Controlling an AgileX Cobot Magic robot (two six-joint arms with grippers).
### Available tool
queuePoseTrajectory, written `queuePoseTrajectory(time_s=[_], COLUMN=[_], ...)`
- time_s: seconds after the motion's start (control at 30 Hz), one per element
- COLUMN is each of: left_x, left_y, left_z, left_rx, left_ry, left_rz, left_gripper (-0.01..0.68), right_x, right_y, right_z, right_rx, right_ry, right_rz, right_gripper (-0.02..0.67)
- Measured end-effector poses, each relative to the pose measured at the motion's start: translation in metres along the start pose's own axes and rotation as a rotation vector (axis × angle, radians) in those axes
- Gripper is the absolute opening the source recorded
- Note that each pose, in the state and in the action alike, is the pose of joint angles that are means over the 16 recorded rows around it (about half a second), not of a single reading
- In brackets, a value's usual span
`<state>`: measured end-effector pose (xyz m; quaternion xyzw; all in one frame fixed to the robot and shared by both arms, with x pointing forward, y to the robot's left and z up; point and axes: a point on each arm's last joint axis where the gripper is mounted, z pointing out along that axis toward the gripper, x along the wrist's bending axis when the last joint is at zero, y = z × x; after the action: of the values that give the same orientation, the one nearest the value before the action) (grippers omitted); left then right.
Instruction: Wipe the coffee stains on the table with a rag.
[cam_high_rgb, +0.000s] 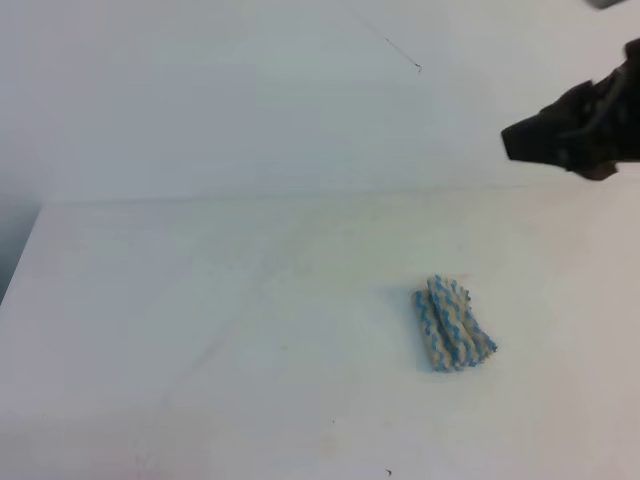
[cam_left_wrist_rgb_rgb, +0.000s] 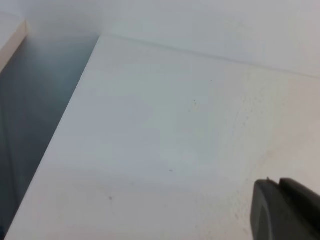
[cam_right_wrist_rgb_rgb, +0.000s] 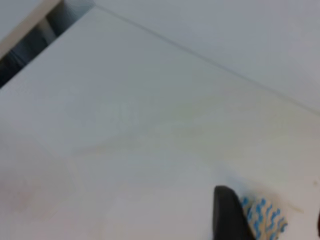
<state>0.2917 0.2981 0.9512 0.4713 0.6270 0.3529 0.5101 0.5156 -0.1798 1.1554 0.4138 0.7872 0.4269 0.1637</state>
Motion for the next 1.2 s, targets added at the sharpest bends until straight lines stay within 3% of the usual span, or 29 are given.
queuePoseTrajectory(time_s=[0.2,0.43,0.93,1.2], left_x=[-0.001,-0.001,-0.002,-0.001], left_y=[0.002,0.003,0.005,0.004], left_z=[-0.001,-0.001,-0.002,-0.001], left_rx=[-0.005,-0.011,-0.015,-0.01], left_ry=[-0.002,-0.003,-0.005,-0.003], left_rz=[0.0,0.0,0.0,0.0], left_gripper=[-0.001,-0.001,-0.001,-0.001], right_x=[0.019,0.026,0.012,0.007], right_y=[0.01,0.011,0.006,0.005], right_z=[-0.055,-0.077,-0.038,-0.052], right_rx=[-0.142,-0.198,-0.09,-0.134], right_ry=[-0.007,-0.021,-0.02,-0.112], right_rz=[-0.07,-0.095,-0.065,-0.148], right_gripper=[0.157,0.019,-0.002,-0.002])
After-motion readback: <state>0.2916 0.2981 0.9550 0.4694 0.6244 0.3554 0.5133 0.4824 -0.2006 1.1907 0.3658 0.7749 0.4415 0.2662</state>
